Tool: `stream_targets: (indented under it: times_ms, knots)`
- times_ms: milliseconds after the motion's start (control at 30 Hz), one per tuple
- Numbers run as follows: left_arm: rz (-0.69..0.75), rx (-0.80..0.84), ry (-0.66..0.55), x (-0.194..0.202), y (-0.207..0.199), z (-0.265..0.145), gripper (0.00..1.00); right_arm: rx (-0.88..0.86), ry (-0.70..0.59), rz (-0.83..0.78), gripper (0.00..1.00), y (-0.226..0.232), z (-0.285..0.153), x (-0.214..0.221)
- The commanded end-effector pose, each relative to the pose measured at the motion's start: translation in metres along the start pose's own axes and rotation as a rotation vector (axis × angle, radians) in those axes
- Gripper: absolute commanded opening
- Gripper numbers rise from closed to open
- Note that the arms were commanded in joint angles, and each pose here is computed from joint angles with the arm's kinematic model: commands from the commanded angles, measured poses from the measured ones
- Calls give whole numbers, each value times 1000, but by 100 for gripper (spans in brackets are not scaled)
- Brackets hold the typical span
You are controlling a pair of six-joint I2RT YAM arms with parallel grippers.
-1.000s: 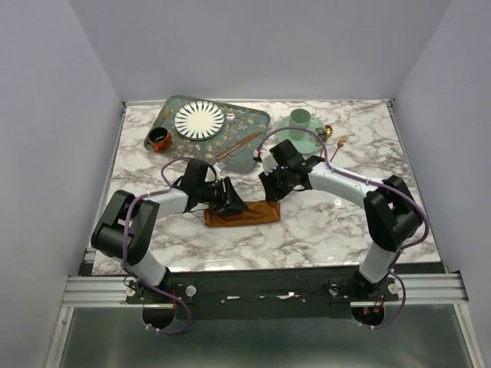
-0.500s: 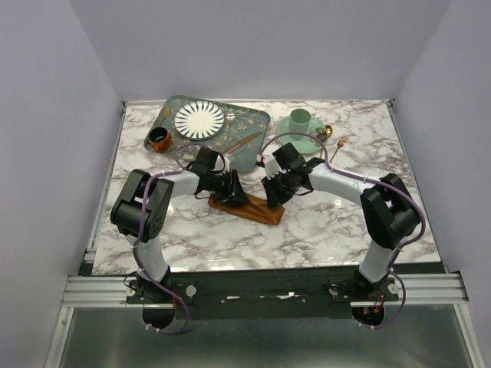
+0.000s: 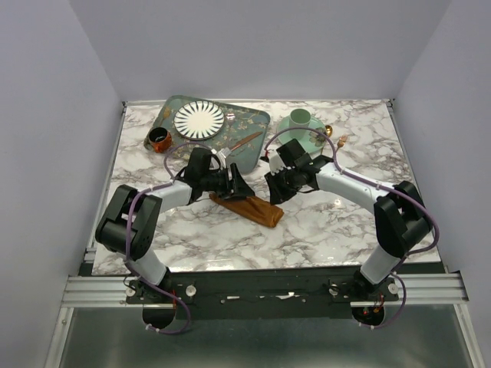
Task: Fold the napkin into a case and place the utensils inside
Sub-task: Stuff the top corner of the smaller-rectangle-folded napkin into the folded napkin.
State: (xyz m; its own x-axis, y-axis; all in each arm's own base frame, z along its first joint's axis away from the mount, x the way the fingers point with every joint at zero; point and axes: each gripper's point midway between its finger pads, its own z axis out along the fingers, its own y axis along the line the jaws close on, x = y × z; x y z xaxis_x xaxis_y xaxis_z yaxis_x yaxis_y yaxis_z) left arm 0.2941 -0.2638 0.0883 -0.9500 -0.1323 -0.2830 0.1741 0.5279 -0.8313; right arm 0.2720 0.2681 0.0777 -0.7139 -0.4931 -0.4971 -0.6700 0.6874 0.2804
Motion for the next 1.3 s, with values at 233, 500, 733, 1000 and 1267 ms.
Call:
stream_targets:
  times_ms: [233,500,733,1000,1267]
  knots:
    - [-194,123,-45,30,-33,2,76,37,59,65,25,-8,3,26]
    - [-212,122,-34,33,-34,7,1,12,60,69,25,-4,7,22]
    - [-244,125,33,39,-34,33,0,6,63,72,25,-4,11,17]
    - [-274,112,75,48,-30,47,0,1,68,78,28,-2,17,10]
    - [-307,86,85,53,-21,54,0,20,98,59,30,-2,24,15]
